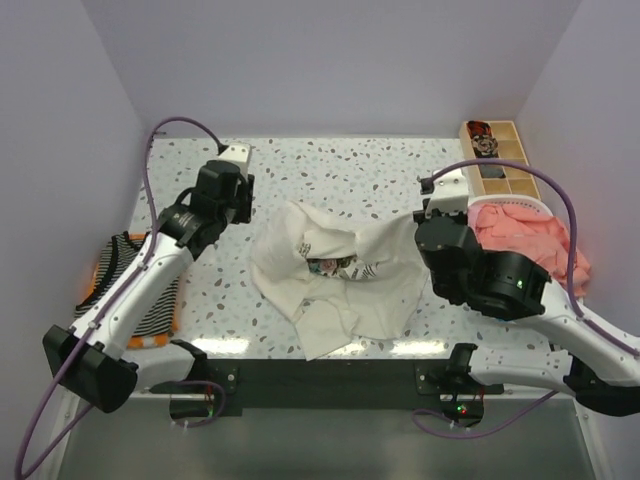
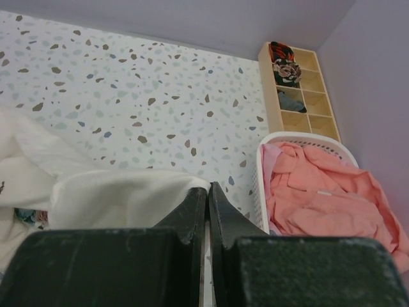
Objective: Fold and stack the t-shirts
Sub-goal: Flatten out the tshirt
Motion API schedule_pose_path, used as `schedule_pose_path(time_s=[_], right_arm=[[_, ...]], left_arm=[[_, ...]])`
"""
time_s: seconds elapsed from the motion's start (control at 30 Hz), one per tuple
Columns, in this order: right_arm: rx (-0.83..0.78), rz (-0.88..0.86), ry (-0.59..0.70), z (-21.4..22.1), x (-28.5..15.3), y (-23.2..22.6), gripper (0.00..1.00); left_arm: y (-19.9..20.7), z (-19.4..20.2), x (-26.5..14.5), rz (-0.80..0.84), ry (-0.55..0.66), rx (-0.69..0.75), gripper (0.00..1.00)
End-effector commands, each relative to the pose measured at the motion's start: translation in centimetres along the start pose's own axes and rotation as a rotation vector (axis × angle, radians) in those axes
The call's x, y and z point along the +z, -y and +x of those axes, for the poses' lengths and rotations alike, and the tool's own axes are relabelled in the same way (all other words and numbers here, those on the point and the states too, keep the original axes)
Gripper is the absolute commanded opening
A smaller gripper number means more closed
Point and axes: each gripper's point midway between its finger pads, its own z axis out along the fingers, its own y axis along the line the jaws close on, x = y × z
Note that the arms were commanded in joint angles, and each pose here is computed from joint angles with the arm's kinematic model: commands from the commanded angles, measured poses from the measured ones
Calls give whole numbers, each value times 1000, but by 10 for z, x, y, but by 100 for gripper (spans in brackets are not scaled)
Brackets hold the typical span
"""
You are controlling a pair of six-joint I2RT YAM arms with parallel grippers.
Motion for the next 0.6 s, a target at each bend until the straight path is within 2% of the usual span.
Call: schedule_pose_path(time_s=[0.0, 0.1, 0.17, 0.33, 0.4, 0.57], right_arm=[[-4, 36, 5, 5, 11, -9, 0], [-15, 27, -13, 11, 18, -15, 0], [-16, 33, -28, 15, 24, -14, 0], [-12, 20, -52, 20, 33, -14, 0], [-16, 19, -61, 22, 36, -14, 0], [-27, 9, -87, 32, 40, -14, 0]], left_arm=[[28, 21, 39, 86, -33, -27, 46], [45, 46, 59, 144, -84, -40, 47], [54, 62, 72, 177, -94, -53, 56], [70, 84, 100, 229, -94, -71, 70], [75, 94, 114, 245, -137, -74, 70], [74, 95, 146, 229, -152, -119, 72]])
